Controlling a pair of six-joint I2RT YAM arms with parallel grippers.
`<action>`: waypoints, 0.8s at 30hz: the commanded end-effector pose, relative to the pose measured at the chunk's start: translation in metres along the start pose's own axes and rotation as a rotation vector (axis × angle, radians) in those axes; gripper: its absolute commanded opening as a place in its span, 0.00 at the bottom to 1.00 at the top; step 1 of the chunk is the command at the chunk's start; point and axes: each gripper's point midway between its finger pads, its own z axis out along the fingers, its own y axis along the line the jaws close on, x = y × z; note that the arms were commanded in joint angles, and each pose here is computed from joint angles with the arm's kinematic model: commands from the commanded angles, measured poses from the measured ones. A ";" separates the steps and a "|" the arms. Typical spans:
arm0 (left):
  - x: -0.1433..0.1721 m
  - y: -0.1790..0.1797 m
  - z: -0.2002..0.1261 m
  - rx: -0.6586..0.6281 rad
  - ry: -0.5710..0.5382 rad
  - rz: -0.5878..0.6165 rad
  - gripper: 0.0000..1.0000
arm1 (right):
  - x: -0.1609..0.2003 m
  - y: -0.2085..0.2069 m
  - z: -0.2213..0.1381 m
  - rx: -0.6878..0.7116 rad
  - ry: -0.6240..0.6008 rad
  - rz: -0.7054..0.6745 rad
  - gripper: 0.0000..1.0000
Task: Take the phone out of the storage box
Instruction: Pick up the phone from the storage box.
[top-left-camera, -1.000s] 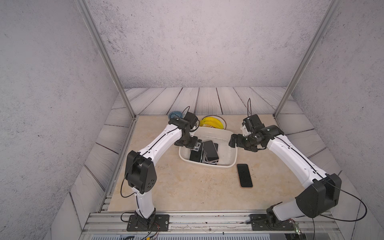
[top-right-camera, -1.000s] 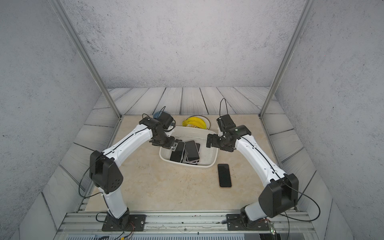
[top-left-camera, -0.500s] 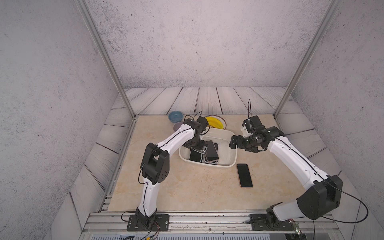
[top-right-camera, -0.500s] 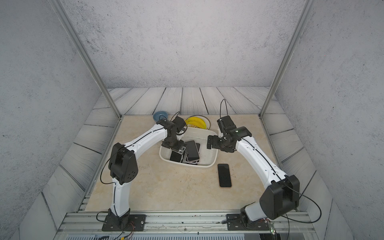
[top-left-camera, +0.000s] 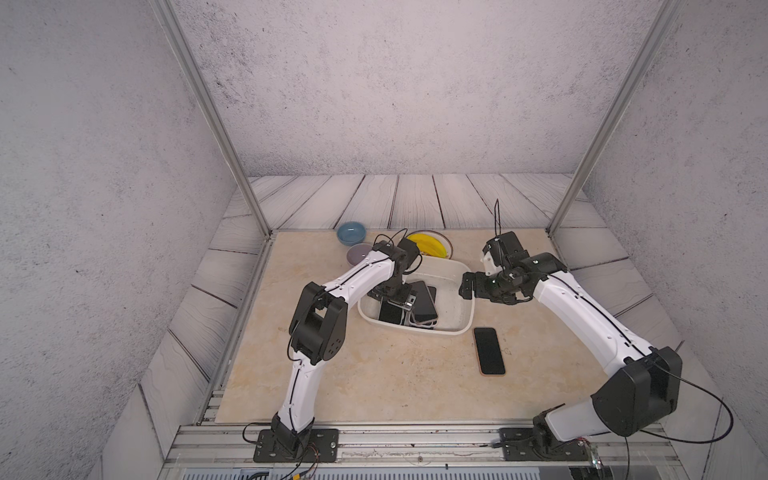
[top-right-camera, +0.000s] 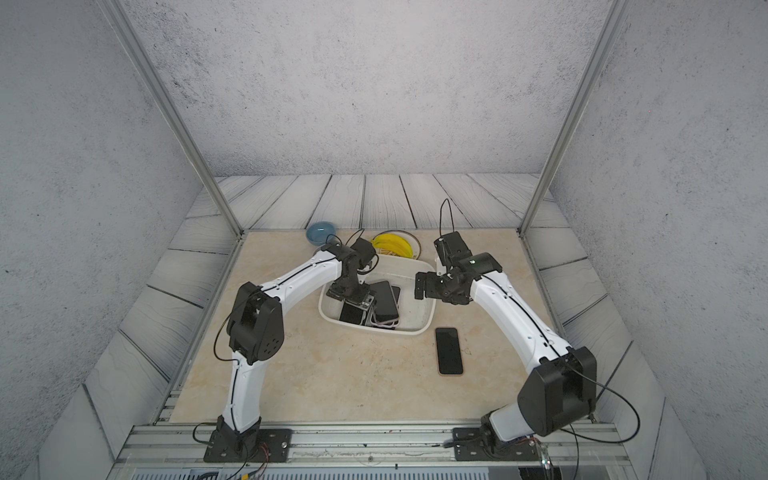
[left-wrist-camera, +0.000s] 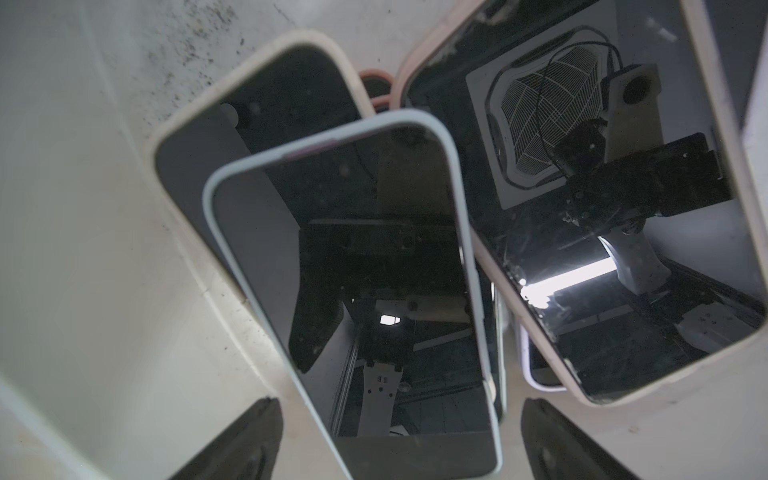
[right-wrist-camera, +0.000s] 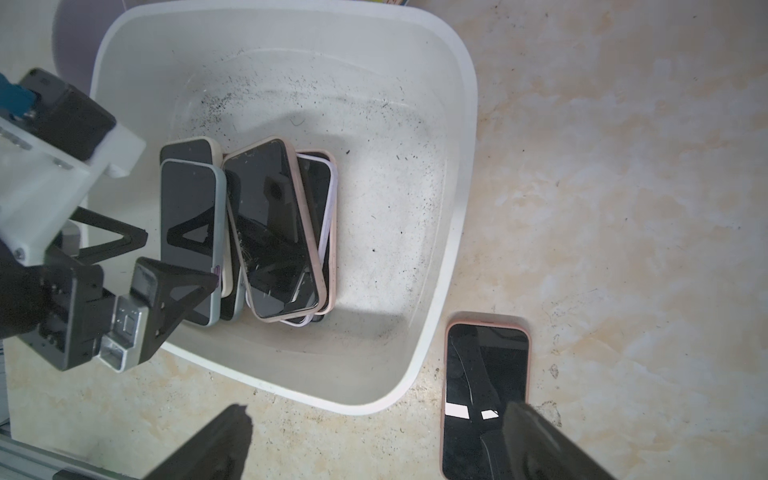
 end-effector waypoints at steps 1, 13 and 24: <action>-0.001 0.003 0.005 -0.018 0.007 -0.025 0.96 | 0.000 -0.003 0.002 0.010 0.010 -0.015 1.00; 0.005 0.005 0.021 -0.037 0.035 -0.054 0.92 | 0.005 -0.006 0.002 0.006 0.024 -0.022 1.00; 0.012 0.008 0.033 -0.058 0.068 -0.059 0.84 | 0.010 -0.008 -0.001 0.009 0.024 -0.021 1.00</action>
